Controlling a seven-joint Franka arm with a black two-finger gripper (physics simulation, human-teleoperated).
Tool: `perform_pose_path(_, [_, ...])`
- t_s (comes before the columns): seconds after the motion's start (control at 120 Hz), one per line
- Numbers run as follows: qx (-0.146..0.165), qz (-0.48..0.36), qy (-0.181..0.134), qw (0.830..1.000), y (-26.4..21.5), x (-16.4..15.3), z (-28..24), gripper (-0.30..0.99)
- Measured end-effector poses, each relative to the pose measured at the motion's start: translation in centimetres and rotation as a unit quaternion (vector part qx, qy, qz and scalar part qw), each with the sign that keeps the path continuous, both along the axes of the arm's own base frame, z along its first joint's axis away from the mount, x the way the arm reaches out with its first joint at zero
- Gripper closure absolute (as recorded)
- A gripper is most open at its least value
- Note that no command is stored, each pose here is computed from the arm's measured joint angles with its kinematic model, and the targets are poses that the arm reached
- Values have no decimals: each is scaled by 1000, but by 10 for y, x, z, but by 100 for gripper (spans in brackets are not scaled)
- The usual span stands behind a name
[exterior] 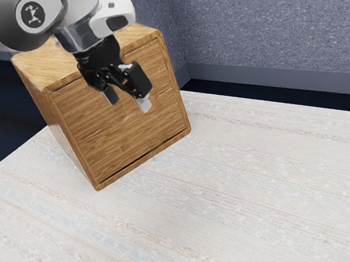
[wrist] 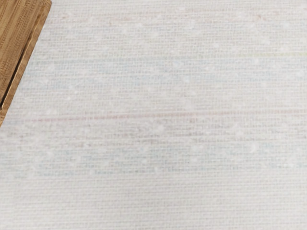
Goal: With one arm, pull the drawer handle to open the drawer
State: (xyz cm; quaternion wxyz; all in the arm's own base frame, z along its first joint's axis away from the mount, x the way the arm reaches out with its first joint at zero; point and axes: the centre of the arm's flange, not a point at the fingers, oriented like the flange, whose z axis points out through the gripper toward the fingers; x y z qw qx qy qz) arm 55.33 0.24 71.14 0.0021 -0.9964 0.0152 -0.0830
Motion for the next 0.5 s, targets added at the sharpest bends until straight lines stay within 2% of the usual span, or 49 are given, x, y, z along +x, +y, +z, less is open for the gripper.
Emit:
perform_pose_path(0.2, [2,9,-11,1000,42,-6,16,2])
perform_pose_path(0.217, [3,12,-18,1000,47,-10,24,2])
perform_pose_path(0.275, [24,25,-75,997,66,-44,84,2])
perform_pose_path(0.325, [53,36,-94,994,76,-57,106,2])
perform_pose_path(0.383, [73,26,-96,992,64,-56,110,2])
perform_pose_path(0.5, [103,-19,-84,991,18,-34,95,2])
